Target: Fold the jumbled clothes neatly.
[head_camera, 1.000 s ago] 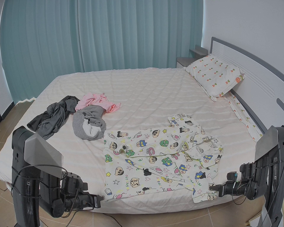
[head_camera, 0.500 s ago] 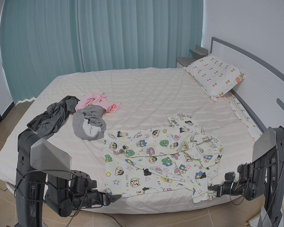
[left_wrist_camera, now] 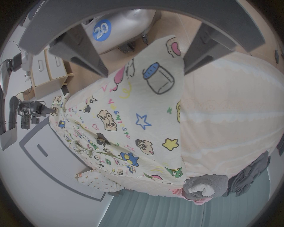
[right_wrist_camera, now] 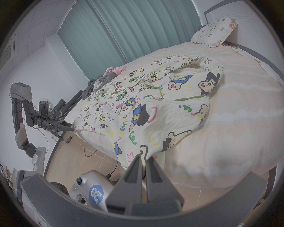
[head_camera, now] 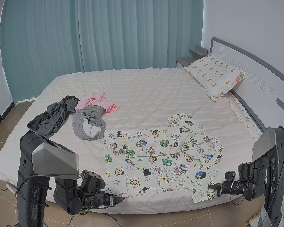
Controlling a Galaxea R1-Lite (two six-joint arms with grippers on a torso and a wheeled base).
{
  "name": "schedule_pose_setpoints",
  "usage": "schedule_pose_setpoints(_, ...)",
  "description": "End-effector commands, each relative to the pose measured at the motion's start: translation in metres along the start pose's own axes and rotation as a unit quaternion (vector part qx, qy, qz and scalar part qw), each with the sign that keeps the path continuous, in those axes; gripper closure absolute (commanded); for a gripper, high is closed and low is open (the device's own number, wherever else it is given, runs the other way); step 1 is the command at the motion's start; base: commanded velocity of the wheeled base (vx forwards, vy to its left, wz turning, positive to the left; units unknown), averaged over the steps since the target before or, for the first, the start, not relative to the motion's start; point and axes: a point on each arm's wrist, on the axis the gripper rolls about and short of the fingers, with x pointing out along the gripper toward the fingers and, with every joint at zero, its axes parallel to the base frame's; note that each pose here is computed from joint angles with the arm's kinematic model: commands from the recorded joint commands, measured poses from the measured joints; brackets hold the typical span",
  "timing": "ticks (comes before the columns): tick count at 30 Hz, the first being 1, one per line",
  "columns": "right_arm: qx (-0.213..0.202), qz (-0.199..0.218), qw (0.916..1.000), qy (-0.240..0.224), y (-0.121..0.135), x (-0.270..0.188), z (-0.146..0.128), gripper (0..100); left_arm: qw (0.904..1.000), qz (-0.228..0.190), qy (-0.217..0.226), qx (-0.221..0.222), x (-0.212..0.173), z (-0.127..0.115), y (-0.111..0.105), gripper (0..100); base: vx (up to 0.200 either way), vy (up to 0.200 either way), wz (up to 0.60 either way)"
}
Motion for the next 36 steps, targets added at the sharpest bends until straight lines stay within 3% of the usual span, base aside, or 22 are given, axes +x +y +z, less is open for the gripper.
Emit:
schedule_pose_setpoints(1,-0.004,0.001,1.0000,-0.004,0.000,0.001,0.001,100,0.9999,0.000,-0.017,0.003,-0.001,0.008,-0.004,100,0.000,0.000,0.00)
schedule_pose_setpoints(13,-0.004,0.003,1.0000,-0.001,0.000,0.001,0.000,100,0.9997,0.018,-0.015,0.006,-0.004,0.004,-0.006,100,0.000,0.000,0.00)
schedule_pose_setpoints(27,-0.011,0.007,0.9994,0.031,0.007,-0.015,-0.014,100,0.9997,0.020,-0.016,-0.004,-0.039,-0.001,-0.001,100,0.000,0.000,0.00)
schedule_pose_setpoints(36,-0.030,0.060,0.9960,0.058,0.018,-0.030,-0.028,100,0.9997,0.020,0.013,-0.001,-0.061,-0.018,0.002,100,0.000,0.000,0.00)
